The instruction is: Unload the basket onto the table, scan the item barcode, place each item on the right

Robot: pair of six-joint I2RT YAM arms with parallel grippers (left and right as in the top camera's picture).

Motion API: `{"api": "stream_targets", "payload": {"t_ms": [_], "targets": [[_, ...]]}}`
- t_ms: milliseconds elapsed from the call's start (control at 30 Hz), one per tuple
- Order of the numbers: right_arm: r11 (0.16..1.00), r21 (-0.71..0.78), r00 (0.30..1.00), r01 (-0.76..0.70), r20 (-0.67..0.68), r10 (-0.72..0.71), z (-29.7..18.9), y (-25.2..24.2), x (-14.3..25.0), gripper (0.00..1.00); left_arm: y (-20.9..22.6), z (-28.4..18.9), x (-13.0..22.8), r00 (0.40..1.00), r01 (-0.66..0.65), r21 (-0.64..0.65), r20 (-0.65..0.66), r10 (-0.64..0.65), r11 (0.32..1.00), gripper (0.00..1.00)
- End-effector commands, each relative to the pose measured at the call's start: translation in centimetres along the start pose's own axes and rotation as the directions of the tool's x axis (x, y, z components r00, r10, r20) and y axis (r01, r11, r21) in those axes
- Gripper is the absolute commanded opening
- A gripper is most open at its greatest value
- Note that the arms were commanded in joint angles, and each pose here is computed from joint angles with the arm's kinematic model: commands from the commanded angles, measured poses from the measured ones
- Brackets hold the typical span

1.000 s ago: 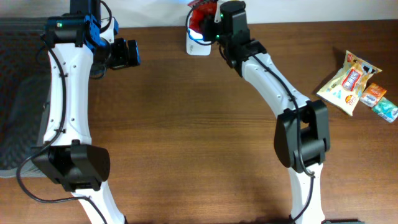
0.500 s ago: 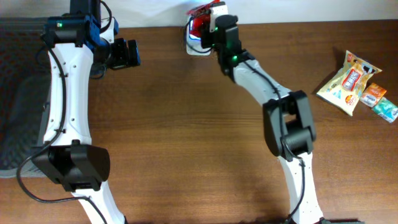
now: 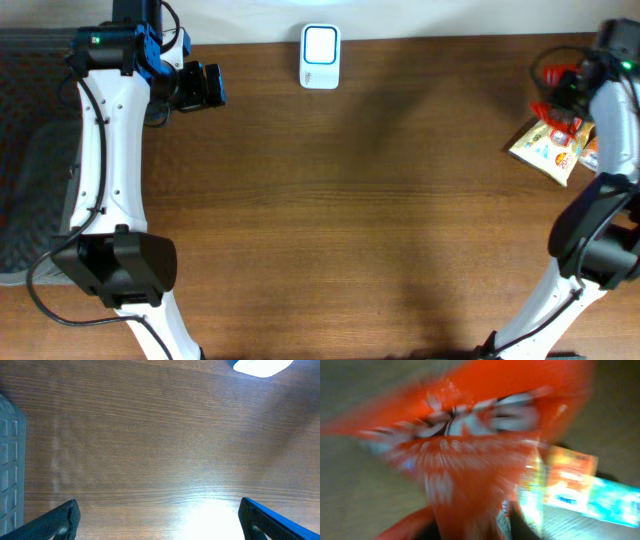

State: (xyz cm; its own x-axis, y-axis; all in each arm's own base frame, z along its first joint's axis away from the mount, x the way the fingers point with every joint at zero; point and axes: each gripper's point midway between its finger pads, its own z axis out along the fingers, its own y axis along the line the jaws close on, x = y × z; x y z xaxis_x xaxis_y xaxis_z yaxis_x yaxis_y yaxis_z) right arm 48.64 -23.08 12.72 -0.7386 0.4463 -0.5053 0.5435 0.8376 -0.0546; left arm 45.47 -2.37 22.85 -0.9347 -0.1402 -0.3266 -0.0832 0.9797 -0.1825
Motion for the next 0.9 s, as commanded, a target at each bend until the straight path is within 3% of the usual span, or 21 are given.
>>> {"api": "stream_targets", "payload": {"t_ms": [0, 67, 100, 133, 300, 467, 567, 633, 767, 867], "targets": [[0.999, 0.034, 0.998, -0.028, -0.054, 0.029, 0.9, -2.6, 1.4, 0.5, 0.3, -0.6, -0.3, 1.0, 0.013, -0.004, 0.02, -0.013, 1.0, 0.99], [0.999, 0.041, 0.996, -0.031, -0.077, 0.034, 0.5, -3.1, 1.9, 0.66, 0.3, -0.6, -0.3, 1.0, 0.013, -0.004, 0.02, -0.013, 1.0, 0.99], [0.999, 0.041, 0.996, -0.03, -0.079, 0.033, -0.3, -3.2, 2.0, 0.97, 0.3, -0.6, -0.3, 1.0, 0.013, -0.004, 0.02, -0.013, 1.0, 0.99], [0.999, 0.039, 0.997, -0.03, -0.073, 0.032, -1.4, -3.2, 1.9, 0.99, 0.3, -0.6, -0.3, 1.0, 0.013, -0.004, 0.02, -0.013, 1.0, 0.99], [0.987, -0.007, 0.987, -0.161, 0.008, 0.161, -11.3, -3.5, 1.2, 0.99, 0.3, -0.6, -0.3, 1.0, 0.013, -0.004, 0.02, -0.013, 1.0, 0.99], [0.985, -0.138, 0.977, -0.106, 0.169, 0.129, -23.0, -1.1, 2.1, 0.99, 0.3, -0.6, -0.3, 1.0, 0.013, -0.004, 0.02, -0.013, 1.0, 0.99], [0.975, -0.221, 0.981, -0.031, 0.18, 0.072, -26.2, 1.8, 8.0, 0.99, 0.3, -0.6, -0.3, 1.0, 0.013, -0.004, 0.02, -0.013, 1.0, 0.99], [0.959, -0.275, 0.98, -0.069, 0.159, 0.116, -27.1, 3.2, 11.5, 0.98, 0.3, -0.6, -0.3, 1.0, 0.013, -0.004, 0.02, -0.013, 1.0, 0.99], [0.963, -0.266, 0.996, -0.039, -0.089, 0.015, -27.1, 3.5, 21.8, 0.99, 0.3, -0.6, -0.3, 1.0, 0.013, -0.004, 0.02, -0.013, 1.0, 0.99], [0.971, -0.237, 0.988, -0.029, -0.152, -0.008, -26.6, 3.2, 23.1, 0.99, 0.3, -0.6, -0.3, 1.0, 0.013, -0.004, 0.02, -0.013, 1.0, 0.99]]}}
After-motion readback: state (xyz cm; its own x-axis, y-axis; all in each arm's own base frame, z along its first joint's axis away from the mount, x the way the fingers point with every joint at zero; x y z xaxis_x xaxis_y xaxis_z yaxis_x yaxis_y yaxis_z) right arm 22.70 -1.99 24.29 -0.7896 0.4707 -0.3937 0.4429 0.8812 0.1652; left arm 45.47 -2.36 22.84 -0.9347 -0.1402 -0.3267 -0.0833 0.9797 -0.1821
